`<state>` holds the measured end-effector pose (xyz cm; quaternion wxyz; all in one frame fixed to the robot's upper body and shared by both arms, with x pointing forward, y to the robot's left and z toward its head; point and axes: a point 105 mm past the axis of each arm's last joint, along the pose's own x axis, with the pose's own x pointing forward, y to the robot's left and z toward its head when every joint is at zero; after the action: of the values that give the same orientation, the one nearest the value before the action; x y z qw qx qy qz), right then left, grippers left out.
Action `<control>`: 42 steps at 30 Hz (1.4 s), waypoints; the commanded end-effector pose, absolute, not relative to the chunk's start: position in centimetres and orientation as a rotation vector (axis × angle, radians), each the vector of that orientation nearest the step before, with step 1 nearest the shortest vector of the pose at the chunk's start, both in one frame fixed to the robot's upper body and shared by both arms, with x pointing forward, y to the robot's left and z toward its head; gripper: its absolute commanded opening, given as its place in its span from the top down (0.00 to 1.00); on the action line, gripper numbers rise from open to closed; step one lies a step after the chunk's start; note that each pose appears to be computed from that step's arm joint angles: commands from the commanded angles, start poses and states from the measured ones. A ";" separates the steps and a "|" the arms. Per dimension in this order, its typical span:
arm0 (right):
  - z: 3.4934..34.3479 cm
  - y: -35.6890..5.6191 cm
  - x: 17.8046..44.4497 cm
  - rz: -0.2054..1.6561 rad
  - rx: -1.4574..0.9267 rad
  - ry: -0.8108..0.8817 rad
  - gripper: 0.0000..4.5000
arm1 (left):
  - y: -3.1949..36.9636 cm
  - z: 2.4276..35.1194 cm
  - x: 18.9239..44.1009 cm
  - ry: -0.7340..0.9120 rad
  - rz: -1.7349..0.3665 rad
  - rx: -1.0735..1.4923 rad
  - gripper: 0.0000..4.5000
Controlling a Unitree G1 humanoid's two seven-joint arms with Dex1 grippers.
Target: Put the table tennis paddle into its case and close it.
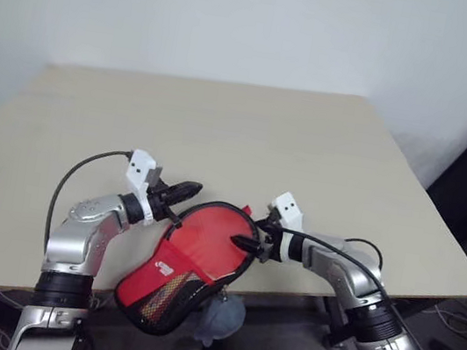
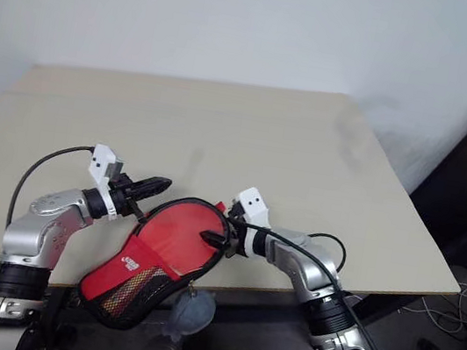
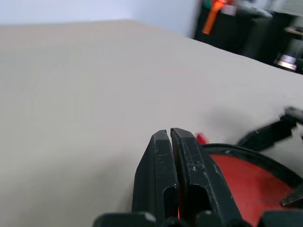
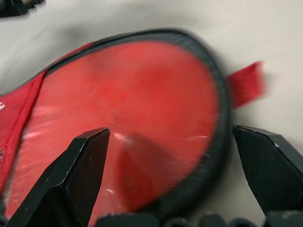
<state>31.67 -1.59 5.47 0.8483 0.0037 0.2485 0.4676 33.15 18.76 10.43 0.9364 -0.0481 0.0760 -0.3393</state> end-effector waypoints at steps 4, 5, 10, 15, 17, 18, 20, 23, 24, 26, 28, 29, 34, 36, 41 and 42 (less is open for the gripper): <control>5.6 -0.7 32.4 0.969 0.046 0.486 0.35 | 21.7 12.1 32.9 0.072 -0.561 -0.150 1.00; 5.6 -0.6 32.5 0.967 0.053 0.484 0.41 | 22.2 11.9 32.8 0.071 -0.538 -0.165 1.00; 5.7 -0.4 32.7 0.971 0.068 0.480 0.81 | 23.0 10.6 32.1 0.092 -0.482 -0.196 1.00; 6.7 -0.1 33.0 0.986 0.128 0.469 0.99 | 23.1 9.8 31.8 0.101 -0.459 -0.217 1.00; 7.2 -0.4 33.9 0.952 0.141 0.451 0.99 | 23.1 9.6 31.8 0.105 -0.450 -0.220 1.00; 7.4 -1.0 34.9 0.902 0.132 0.431 0.99 | 23.1 9.5 31.7 0.107 -0.445 -0.222 1.00; 7.8 -1.9 36.7 0.818 0.116 0.395 0.99 | 23.4 9.4 31.6 0.108 -0.433 -0.225 1.00; 8.3 -4.2 40.0 0.629 0.115 0.355 0.99 | 24.0 9.3 31.5 0.106 -0.400 -0.226 1.00; 8.5 -5.0 41.0 0.564 0.117 0.343 0.99 | 24.2 9.3 31.5 0.104 -0.389 -0.229 1.00; 8.6 -5.9 42.3 0.489 0.119 0.337 0.99 | 24.7 9.2 31.3 0.103 -0.370 -0.232 1.00; 8.7 -6.4 43.2 0.434 0.108 0.334 0.99 | 25.1 9.1 30.9 0.103 -0.354 -0.234 1.00; 8.5 -6.6 43.5 0.418 0.101 0.337 0.99 | 25.2 9.0 30.8 0.103 -0.346 -0.234 1.00; 7.4 -6.2 43.8 0.405 0.040 0.361 0.99 | 26.0 8.8 30.0 0.098 -0.294 -0.234 1.00; 7.3 -5.6 43.6 0.446 0.070 0.365 0.94 | 26.5 8.8 29.8 0.097 -0.267 -0.233 1.00; 9.7 -5.4 43.8 0.502 0.132 0.279 0.61 | 28.4 9.0 29.1 0.093 -0.198 -0.220 1.00; 10.5 -5.7 43.9 0.506 0.141 0.252 0.53 | 28.9 9.1 29.0 0.091 -0.185 -0.216 1.00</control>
<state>43.02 -5.91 6.58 0.9518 0.0577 0.1900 0.2337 28.99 27.80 7.01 0.9836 -0.1251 0.0816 -0.1013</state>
